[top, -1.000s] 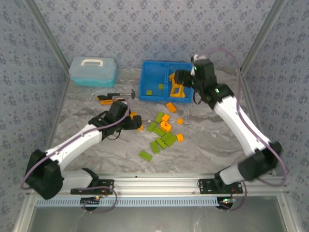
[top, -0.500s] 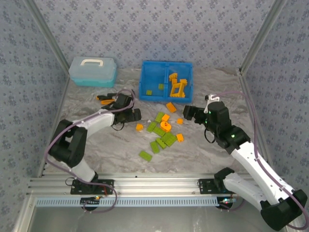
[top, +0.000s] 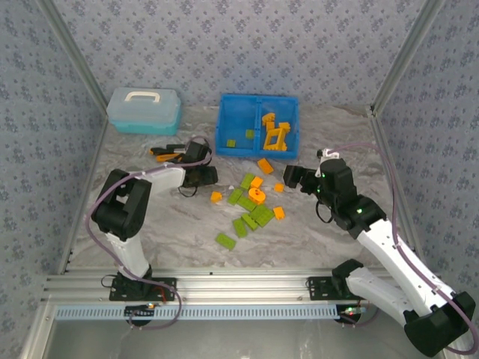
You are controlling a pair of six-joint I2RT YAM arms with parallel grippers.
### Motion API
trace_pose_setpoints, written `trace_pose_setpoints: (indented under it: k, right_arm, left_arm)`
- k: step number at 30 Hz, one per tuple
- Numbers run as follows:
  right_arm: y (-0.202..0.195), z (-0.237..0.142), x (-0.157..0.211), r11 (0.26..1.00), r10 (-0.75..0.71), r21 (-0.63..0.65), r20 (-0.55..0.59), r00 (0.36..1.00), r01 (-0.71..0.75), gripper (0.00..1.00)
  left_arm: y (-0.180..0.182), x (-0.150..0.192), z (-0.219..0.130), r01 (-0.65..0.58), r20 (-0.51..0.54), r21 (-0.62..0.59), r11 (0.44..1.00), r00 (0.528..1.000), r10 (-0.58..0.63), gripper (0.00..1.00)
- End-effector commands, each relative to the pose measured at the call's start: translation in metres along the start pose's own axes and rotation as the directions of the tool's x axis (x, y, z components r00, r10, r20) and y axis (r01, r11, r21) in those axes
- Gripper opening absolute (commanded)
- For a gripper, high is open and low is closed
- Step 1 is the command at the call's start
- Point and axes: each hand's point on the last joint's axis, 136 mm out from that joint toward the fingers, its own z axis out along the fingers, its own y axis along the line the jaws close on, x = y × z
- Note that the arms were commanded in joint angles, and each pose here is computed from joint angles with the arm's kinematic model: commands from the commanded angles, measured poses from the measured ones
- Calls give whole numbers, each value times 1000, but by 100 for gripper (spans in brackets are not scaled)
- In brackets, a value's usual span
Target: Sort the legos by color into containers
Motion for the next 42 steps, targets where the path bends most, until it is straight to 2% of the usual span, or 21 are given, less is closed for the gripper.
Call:
trace_pose_setpoints:
  k: [1, 8, 13, 15, 19, 22, 27, 33, 38, 42]
  right_arm:
    - [-1, 0, 2, 1000, 20, 7, -5, 1000, -20, 100]
    - [0, 1, 3, 1000, 31, 7, -7, 1000, -31, 100]
    - [-1, 0, 2, 999, 33, 13, -3, 999, -33, 100]
    - [-2, 1, 3, 999, 38, 19, -4, 999, -38, 100]
    - [-2, 0, 1, 999, 50, 18, 11, 999, -50, 100]
    - [-3, -1, -1, 998, 57, 23, 19, 998, -57, 100]
    - [-7, -7, 1, 997, 69, 39, 16, 997, -70, 100]
    - [-13, -17, 6, 996, 72, 48, 19, 997, -73, 100]
    - [-20, -20, 10, 995, 64, 71, 13, 998, -65, 100]
    - [-20, -23, 12, 996, 63, 68, 10, 998, -63, 100]
  left_arm:
    - [-6, -5, 1, 4, 9, 25, 1000, 1000, -4, 59]
    - [-10, -9, -11, 0, 24, 47, 999, 1000, -1, 41]
    - [-34, -26, -53, -36, 95, 127, 991, 995, 24, 35]
    - [-55, -37, -81, -68, 153, 177, 982, 987, 41, 34]
    - [-123, -65, -136, -205, 321, 289, 935, 941, 107, 35]
    - [-169, -91, -151, -299, 415, 306, 904, 896, 156, 35]
    - [-221, -132, -137, -380, 487, 310, 872, 851, 197, 35]
    - [-265, -168, -93, -402, 533, 314, 860, 824, 191, 35]
    - [-294, -173, -54, -452, 516, 300, 840, 818, 255, 36]
    - [-303, -177, -40, -453, 513, 278, 847, 815, 268, 46]
